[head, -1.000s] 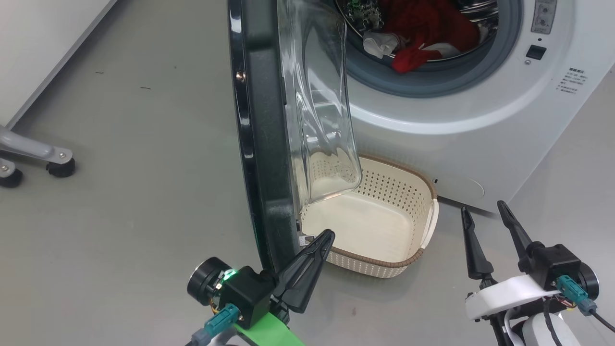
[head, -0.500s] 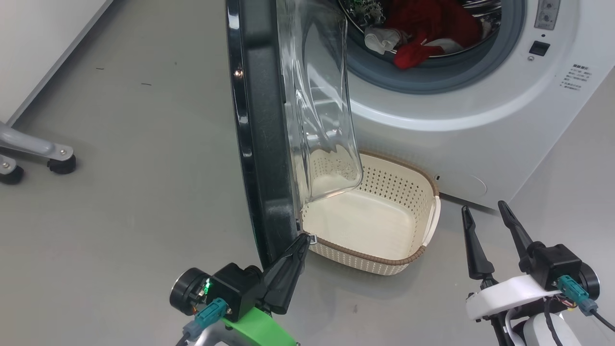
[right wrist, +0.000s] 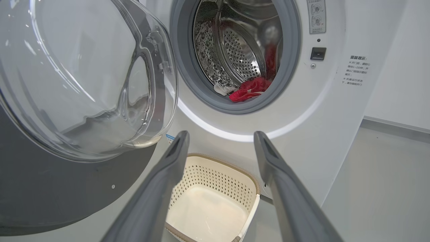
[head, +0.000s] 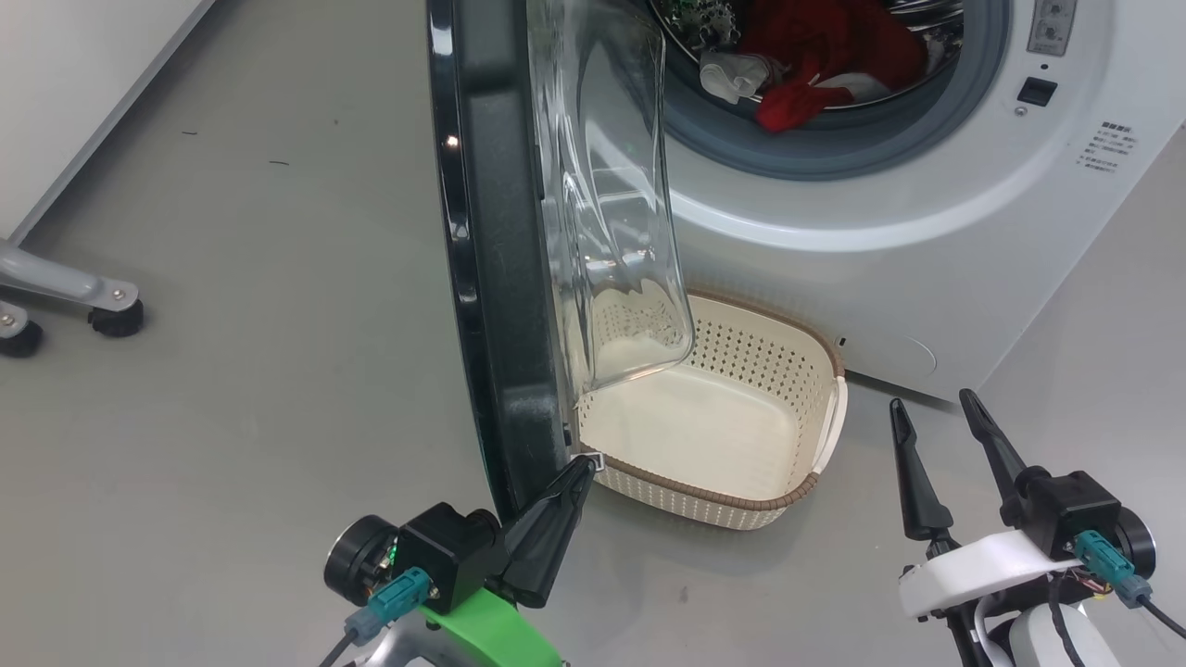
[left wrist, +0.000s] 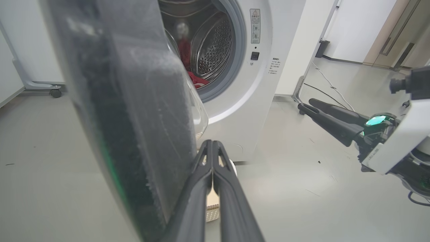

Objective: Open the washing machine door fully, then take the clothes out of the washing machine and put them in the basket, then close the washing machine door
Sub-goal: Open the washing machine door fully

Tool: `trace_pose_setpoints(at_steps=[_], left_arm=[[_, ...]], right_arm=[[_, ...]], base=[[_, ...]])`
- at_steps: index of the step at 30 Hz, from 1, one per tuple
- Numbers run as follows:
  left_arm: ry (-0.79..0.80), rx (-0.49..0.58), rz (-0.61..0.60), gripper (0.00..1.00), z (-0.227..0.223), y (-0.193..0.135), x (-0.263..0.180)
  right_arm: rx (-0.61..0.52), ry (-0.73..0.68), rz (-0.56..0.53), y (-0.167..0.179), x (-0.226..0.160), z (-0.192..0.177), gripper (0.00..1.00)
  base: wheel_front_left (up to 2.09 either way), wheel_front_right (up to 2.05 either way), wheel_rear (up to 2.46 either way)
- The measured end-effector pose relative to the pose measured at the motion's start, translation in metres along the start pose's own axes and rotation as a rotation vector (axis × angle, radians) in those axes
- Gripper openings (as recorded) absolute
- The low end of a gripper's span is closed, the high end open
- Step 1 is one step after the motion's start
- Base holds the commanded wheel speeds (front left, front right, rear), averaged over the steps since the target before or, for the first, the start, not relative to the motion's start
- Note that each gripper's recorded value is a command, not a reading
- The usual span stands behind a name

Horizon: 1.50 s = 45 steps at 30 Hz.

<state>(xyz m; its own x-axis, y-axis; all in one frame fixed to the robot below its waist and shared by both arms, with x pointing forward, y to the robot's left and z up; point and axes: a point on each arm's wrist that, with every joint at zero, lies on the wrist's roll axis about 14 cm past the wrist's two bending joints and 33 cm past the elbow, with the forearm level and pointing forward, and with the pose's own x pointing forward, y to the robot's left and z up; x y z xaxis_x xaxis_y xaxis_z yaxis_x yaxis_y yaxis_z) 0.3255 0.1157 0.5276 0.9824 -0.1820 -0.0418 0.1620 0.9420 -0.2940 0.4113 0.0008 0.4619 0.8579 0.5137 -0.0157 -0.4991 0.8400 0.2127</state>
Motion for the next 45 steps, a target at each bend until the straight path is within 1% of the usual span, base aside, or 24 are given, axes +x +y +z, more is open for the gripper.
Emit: trace_pose_setpoints(at_steps=[7,14,36,45], left_arm=[[0.003,-0.014,0.021,0.0,-0.002,0.004,-0.001],[0.007,-0.031,0.073,0.0,-0.004,0.014,-0.004],[-0.056,-0.023,0.286,0.0,0.007,0.069,-0.017],[-0.079,-0.008,0.38,0.0,0.012,0.101,-0.023]], right_arm=[[0.0,-0.004,-0.005,-0.002,0.0,0.002,1.0],[0.001,-0.005,-0.01,-0.003,0.0,0.002,1.0],[0.005,0.0,-0.011,-0.004,0.002,-0.001,1.0],[0.008,0.002,-0.016,-0.007,0.001,-0.002,1.0]], base=[[0.0,0.0,0.0],[0.0,0.0,0.0],[0.0,0.0,0.0],[0.0,0.0,0.0]])
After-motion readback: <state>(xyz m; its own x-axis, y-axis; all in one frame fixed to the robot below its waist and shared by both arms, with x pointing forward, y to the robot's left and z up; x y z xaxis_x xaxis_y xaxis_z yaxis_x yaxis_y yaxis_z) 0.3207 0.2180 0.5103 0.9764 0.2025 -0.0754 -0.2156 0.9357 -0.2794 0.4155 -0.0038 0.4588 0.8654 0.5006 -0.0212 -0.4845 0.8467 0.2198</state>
